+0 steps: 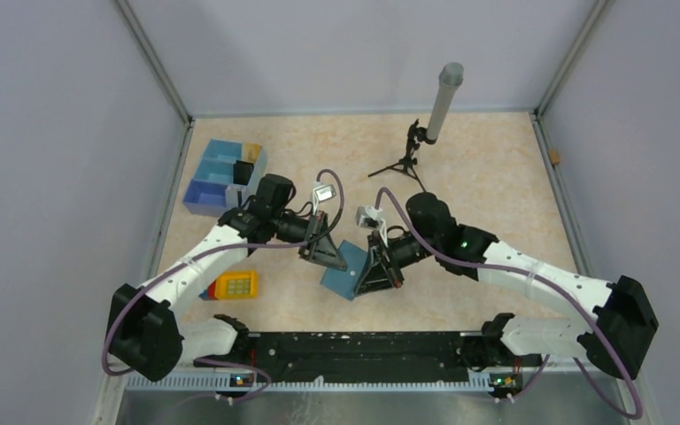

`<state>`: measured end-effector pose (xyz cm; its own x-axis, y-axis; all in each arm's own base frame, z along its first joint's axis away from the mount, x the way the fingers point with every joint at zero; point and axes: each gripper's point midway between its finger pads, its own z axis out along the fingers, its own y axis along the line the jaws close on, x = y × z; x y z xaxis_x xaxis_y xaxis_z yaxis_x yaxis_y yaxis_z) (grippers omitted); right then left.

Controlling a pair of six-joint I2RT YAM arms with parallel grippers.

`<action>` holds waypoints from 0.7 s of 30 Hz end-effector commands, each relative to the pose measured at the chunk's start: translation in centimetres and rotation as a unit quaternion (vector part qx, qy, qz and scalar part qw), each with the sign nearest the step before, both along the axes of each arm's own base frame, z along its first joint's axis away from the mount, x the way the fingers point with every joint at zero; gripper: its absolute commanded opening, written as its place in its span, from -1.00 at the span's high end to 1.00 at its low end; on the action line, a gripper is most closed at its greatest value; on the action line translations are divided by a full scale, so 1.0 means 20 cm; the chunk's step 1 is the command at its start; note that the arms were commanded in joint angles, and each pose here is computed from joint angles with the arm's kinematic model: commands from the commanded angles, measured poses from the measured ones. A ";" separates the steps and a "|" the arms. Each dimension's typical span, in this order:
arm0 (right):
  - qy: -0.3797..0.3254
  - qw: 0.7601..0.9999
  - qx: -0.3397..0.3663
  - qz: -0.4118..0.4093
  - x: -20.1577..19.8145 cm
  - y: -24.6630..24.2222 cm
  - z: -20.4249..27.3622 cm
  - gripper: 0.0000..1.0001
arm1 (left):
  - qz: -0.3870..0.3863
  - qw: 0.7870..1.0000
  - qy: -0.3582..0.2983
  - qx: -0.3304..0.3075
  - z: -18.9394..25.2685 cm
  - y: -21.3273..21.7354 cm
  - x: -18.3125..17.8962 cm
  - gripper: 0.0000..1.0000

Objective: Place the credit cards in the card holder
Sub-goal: Open the card holder.

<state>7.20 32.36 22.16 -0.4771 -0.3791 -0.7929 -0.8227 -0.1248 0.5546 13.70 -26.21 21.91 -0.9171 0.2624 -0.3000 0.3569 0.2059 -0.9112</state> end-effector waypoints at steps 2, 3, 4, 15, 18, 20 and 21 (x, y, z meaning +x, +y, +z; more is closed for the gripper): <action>-0.026 0.999 0.035 0.025 -0.10 -0.03 0.16 0.96 | 0.079 0.994 -0.072 0.036 -0.07 0.00 0.21 1.00; -0.036 0.999 0.029 -0.005 -0.06 -0.03 0.15 0.74 | 0.103 0.990 -0.079 0.056 -0.11 0.01 0.23 1.00; -0.050 0.997 0.022 -0.048 0.01 -0.02 0.14 0.49 | 0.133 0.984 -0.088 0.082 -0.16 0.03 0.27 1.00; 0.028 0.886 -0.091 -0.454 0.58 -0.13 -0.27 -0.48 | 0.331 0.936 -0.044 0.108 -0.54 0.10 0.31 1.00; 0.063 0.868 -0.128 -0.476 0.58 -0.13 -0.43 -0.48 | 0.357 0.928 -0.030 0.106 -0.60 0.11 0.30 1.00; 0.072 0.862 -0.136 -0.483 0.57 -0.11 -0.48 -0.45 | 0.365 0.924 -0.026 0.110 -0.63 0.12 0.30 1.00; 0.079 0.860 -0.143 -0.483 0.56 -0.10 -0.51 -0.41 | 0.366 0.924 -0.024 0.112 -0.65 0.12 0.29 1.00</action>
